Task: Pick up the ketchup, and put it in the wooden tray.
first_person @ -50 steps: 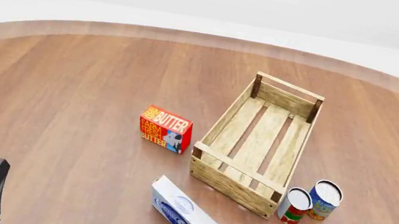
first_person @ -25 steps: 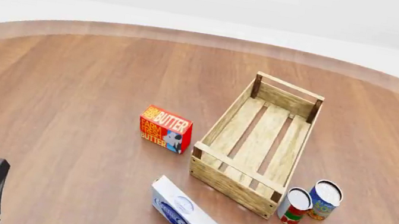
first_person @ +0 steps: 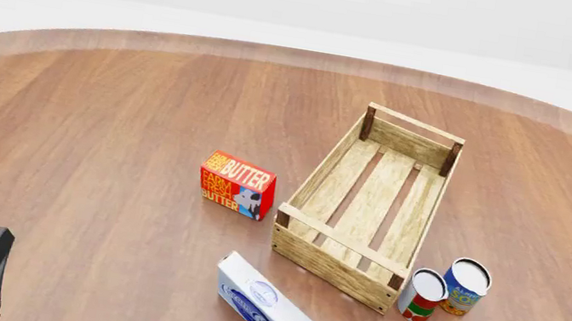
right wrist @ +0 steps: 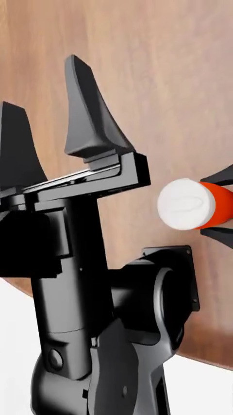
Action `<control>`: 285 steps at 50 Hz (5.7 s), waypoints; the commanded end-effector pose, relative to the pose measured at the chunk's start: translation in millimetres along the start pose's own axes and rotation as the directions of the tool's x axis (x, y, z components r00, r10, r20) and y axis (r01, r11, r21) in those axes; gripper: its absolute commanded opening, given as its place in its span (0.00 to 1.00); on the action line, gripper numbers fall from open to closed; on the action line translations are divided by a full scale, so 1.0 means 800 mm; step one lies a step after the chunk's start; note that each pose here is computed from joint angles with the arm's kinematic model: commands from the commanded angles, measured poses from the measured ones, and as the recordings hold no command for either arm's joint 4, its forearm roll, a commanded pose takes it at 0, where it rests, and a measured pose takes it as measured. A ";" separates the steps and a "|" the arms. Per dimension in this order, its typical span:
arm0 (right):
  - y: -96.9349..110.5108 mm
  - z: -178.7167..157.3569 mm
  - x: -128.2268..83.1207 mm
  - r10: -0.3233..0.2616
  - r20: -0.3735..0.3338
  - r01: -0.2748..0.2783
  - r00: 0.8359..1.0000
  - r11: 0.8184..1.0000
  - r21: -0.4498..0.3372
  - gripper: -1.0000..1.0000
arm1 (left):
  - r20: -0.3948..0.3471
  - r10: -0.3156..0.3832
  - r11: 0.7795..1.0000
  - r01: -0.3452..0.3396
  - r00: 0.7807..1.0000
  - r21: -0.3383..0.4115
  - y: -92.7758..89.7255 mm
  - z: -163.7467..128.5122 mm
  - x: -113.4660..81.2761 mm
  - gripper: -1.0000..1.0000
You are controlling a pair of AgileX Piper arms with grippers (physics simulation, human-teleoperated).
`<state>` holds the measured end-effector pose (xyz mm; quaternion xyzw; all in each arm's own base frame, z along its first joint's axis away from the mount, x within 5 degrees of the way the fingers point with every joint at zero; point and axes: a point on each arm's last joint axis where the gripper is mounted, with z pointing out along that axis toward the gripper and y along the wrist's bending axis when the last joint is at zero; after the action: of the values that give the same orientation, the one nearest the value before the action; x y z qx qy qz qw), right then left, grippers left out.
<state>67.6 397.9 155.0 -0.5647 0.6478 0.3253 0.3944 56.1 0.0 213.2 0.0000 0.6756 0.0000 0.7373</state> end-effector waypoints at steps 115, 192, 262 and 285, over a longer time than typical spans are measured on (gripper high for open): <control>-0.361 -0.313 -0.001 0.326 0.083 -0.272 0.942 0.590 0.760 0.00 | 0.000 0.000 1.000 0.000 1.000 0.000 0.000 0.000 0.000 1.00; -0.435 -0.280 0.137 0.488 0.117 -0.363 0.865 0.449 0.817 0.00 | 0.000 0.000 1.000 0.000 1.000 0.000 0.000 0.000 0.000 1.00; -0.432 -0.264 0.156 0.495 0.119 -0.373 0.861 0.453 0.810 1.00 | 0.000 0.000 1.000 0.000 1.000 0.000 0.000 0.000 0.000 1.00; -0.426 -0.293 0.124 0.440 0.142 -0.353 0.887 0.446 0.822 1.00 | 0.000 0.000 1.000 0.000 1.000 0.000 0.000 0.000 0.000 1.00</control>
<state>369.1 98.2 174.1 -0.1559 0.8605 0.0391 0.4834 56.1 0.0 213.2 0.0000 0.6756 0.0000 0.7373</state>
